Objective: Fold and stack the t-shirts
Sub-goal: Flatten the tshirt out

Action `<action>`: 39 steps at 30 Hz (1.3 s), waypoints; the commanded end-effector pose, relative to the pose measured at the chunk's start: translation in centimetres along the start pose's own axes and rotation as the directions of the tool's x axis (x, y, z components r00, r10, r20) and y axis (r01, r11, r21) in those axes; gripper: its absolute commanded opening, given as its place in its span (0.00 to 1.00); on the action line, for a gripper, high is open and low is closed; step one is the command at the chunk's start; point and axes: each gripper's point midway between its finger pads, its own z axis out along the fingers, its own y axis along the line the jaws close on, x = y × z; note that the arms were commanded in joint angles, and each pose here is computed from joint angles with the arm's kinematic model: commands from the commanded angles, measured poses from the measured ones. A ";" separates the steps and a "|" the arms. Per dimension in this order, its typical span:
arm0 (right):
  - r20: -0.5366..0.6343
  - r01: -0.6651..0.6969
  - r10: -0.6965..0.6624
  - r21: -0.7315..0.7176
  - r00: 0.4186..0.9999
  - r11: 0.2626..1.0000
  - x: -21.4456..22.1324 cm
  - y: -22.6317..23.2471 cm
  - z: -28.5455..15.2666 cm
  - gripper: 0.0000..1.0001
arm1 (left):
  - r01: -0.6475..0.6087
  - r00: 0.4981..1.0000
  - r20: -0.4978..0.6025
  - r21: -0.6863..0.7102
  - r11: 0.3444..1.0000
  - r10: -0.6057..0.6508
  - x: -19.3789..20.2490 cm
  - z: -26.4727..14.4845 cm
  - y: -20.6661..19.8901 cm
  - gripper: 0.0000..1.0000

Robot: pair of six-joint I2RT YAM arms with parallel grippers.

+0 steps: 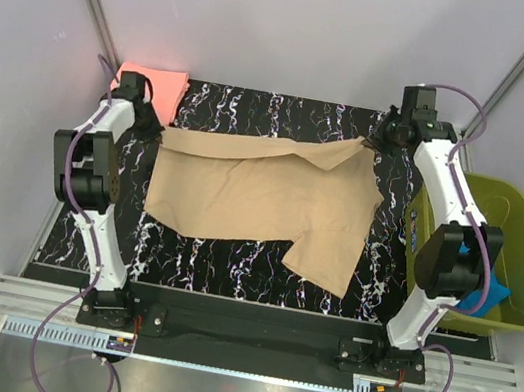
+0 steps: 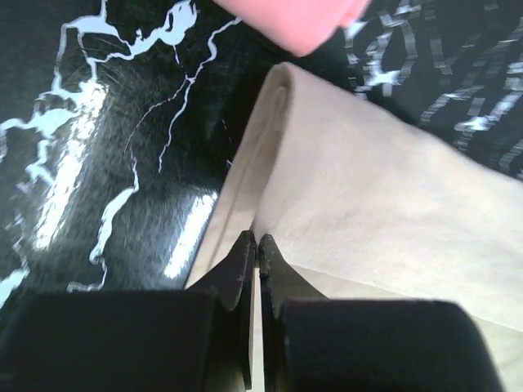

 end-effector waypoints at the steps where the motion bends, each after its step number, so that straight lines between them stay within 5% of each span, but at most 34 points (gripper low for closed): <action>1: 0.122 0.037 -0.030 -0.060 0.992 0.998 -3.2 2.1 -5.6 0.00 | -0.008 0.988 0.153 0.094 0.996 -0.007 -4.3 -7.2 -2.9 0.00; 6: 0.214 0.058 -0.035 -0.104 0.976 0.993 -4.7 3.6 -11.2 0.00 | -0.020 0.965 0.262 0.148 0.989 -0.020 -5.7 -14.2 -4.5 0.00; 14: 0.437 0.124 0.012 -0.282 0.900 0.951 -5.9 7.0 -26.1 0.00 | -0.119 0.868 0.492 0.325 0.938 -0.060 -5.3 -29.7 -7.5 0.00; 18: 0.533 0.206 0.023 -0.365 0.846 0.908 -4.5 7.9 -33.5 0.00 | -0.254 0.731 0.679 0.354 0.900 -0.061 -2.4 -40.2 -7.2 0.00; 24: 0.675 0.345 0.098 -0.489 0.731 0.801 -1.5 8.5 -46.0 0.00 | -0.355 0.607 0.794 0.298 0.886 -0.024 1.8 -48.5 -6.7 0.00; 29: 0.744 0.416 0.142 -0.508 0.653 0.754 0.7 7.6 -53.1 0.00 | -0.324 0.446 0.891 0.251 0.912 -0.087 2.8 -56.5 -4.0 0.00; 35: 0.760 0.450 0.184 -0.541 0.623 0.711 0.0 9.1 -56.4 0.00 | -0.312 0.341 0.928 0.260 0.914 -0.148 2.8 -61.7 -2.6 0.00; 39: 0.760 0.437 0.204 -0.547 0.617 0.714 -1.3 9.7 -55.9 0.00 | -0.308 0.361 0.924 0.246 0.919 -0.127 1.7 -60.5 -3.5 0.00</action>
